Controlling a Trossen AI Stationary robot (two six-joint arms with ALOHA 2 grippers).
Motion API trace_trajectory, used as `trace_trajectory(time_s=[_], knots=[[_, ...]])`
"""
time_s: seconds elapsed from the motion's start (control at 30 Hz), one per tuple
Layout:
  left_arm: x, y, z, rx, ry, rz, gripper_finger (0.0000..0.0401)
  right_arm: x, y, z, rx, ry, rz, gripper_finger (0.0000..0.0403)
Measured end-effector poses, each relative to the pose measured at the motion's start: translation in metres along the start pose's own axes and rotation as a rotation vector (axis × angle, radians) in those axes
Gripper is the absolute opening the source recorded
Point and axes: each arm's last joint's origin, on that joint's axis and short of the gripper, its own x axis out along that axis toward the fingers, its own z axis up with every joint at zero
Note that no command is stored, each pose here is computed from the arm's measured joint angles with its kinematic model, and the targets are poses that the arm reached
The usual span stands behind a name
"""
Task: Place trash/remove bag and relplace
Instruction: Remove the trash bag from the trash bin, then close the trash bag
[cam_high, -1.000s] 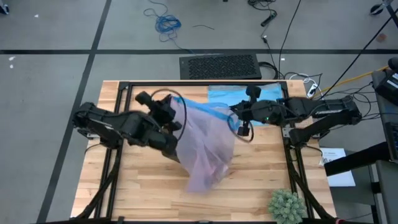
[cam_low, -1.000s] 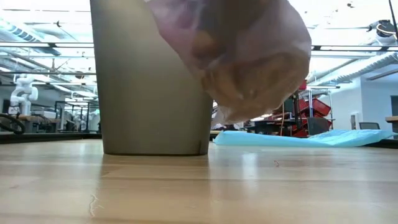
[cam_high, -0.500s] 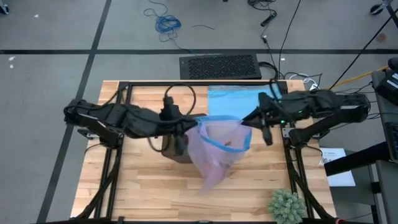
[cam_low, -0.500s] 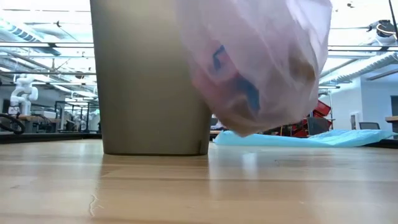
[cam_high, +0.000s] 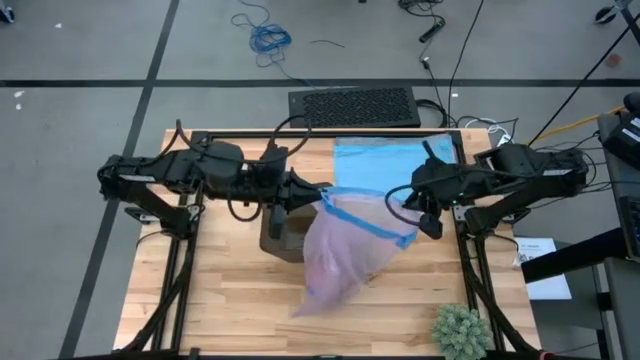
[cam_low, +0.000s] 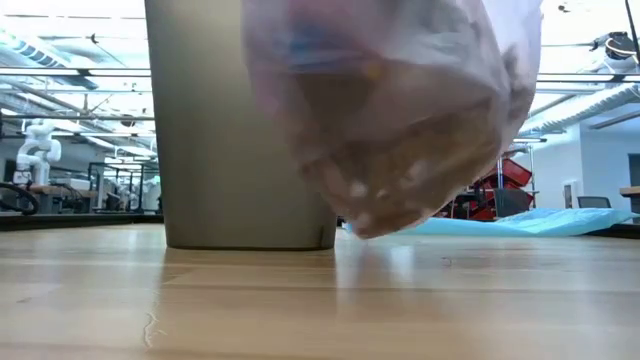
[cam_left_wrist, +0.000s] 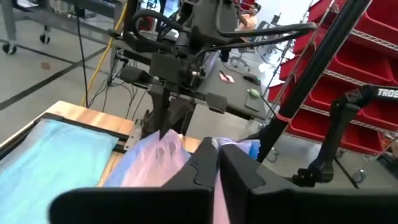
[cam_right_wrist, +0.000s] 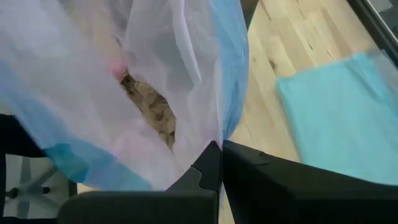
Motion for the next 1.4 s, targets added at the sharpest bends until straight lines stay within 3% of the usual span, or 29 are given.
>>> trace_trajectory(time_s=[0.13, 0.23, 0.33, 0.5, 0.6, 0.77, 0.97, 1.03, 1.4], knots=[[0.000, 0.001, 0.000, -0.002, 0.007, -0.019, 0.0068, 0.004, 0.003, 0.003, 0.004, -0.009, 0.007, 0.0023], [0.001, 0.001, 0.000, -0.002, 0.026, -0.072, 0.0104, 0.006, 0.005, 0.005, 0.009, -0.014, 0.034, 0.0063], [0.001, 0.000, 0.000, -0.002, 0.030, -0.081, 0.0115, 0.002, 0.006, 0.007, 0.024, -0.020, 0.068, 0.0115], [0.003, 0.001, -0.001, -0.001, 0.028, -0.057, 0.0057, -0.028, 0.010, 0.016, 0.033, -0.076, 0.206, 0.0199], [0.003, 0.002, -0.002, -0.001, 0.032, -0.052, 0.0010, -0.051, 0.019, 0.019, 0.015, -0.125, 0.301, 0.0223], [0.003, 0.004, -0.002, 0.000, 0.033, -0.040, 0.0003, -0.060, 0.037, 0.012, -0.033, -0.117, 0.303, 0.0218], [0.003, 0.004, -0.001, 0.001, 0.029, -0.030, 0.0002, -0.030, 0.056, -0.005, -0.108, 0.013, 0.023, 0.0180], [0.003, 0.004, -0.001, 0.001, 0.029, -0.030, 0.0002, -0.022, 0.063, -0.005, -0.127, 0.016, -0.023, 0.0167], [0.003, 0.004, -0.001, 0.007, 0.031, -0.038, 0.0001, -0.004, 0.071, -0.003, -0.161, 0.030, -0.122, 0.0148]])
